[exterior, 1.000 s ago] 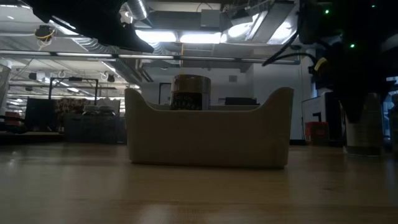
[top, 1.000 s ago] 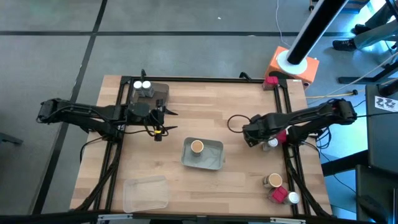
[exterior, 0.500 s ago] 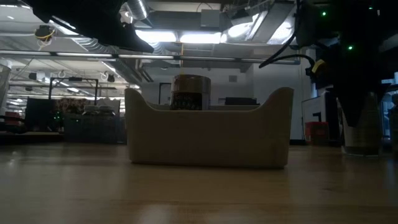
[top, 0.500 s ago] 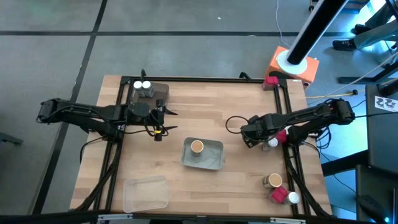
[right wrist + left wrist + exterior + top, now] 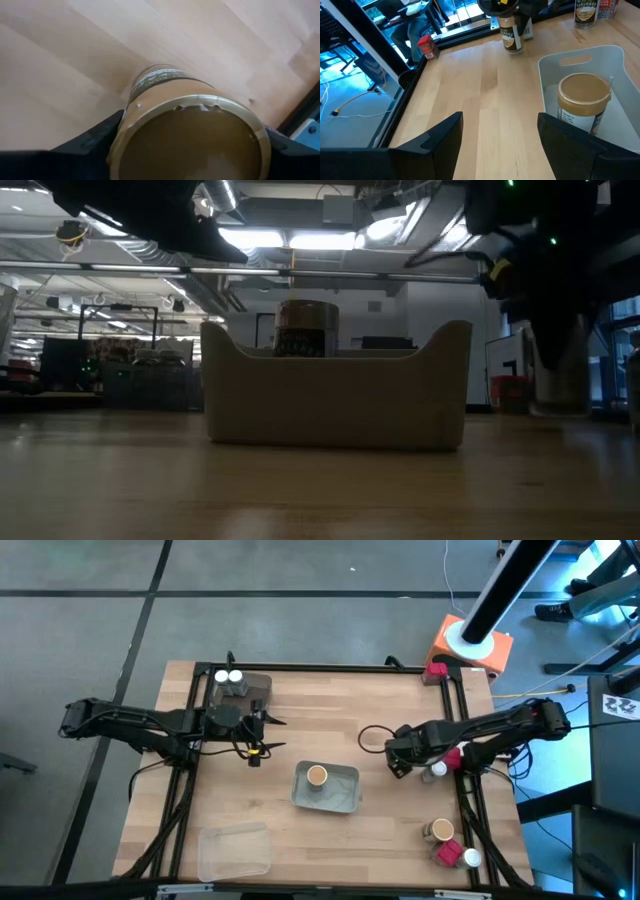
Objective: Sort spices by type
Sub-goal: Put the top gold seasoning bottle into the gray bin
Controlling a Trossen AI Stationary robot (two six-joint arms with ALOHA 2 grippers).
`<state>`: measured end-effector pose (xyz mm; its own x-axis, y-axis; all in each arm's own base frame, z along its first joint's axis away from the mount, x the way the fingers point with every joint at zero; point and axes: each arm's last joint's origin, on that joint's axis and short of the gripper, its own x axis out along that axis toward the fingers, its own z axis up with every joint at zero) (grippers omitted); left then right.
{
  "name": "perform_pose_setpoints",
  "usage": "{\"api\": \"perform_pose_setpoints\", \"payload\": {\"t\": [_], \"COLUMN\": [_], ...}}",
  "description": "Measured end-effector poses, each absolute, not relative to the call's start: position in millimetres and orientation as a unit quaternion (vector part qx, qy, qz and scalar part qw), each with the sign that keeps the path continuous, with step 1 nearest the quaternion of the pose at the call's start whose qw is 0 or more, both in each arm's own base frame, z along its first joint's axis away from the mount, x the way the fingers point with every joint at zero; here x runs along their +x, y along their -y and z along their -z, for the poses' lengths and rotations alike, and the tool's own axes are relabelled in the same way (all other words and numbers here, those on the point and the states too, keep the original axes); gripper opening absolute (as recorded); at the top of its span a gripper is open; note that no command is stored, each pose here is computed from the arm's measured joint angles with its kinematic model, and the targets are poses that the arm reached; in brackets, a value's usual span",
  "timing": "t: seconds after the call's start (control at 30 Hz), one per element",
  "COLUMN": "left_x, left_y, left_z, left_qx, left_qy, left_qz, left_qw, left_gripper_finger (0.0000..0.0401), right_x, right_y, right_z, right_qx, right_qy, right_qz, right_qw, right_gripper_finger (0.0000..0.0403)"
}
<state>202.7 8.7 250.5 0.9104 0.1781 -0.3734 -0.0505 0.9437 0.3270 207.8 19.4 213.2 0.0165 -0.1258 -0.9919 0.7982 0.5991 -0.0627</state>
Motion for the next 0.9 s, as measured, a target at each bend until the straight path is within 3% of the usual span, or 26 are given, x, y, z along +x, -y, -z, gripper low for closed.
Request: {"api": "perform_pose_setpoints", "payload": {"t": [0.4, 0.9], "left_x": [203, 203], "left_y": [-9, -9], "left_z": [-251, -251], "left_qx": [0.157, 0.157], "left_qy": [-0.203, -0.203], "left_qz": [-0.059, -0.059], "left_qw": [0.965, 0.965], "left_gripper_finger": [0.0239, 0.0239], "right_x": [236, 269], "right_y": [-21, -25], "right_z": [-257, -277], "right_qx": [0.267, 0.253], "right_qy": [-0.537, -0.410], "right_qz": [0.291, 0.183], "right_qw": [0.746, 0.857], "right_gripper_finger": [0.0287, 0.0287]}}
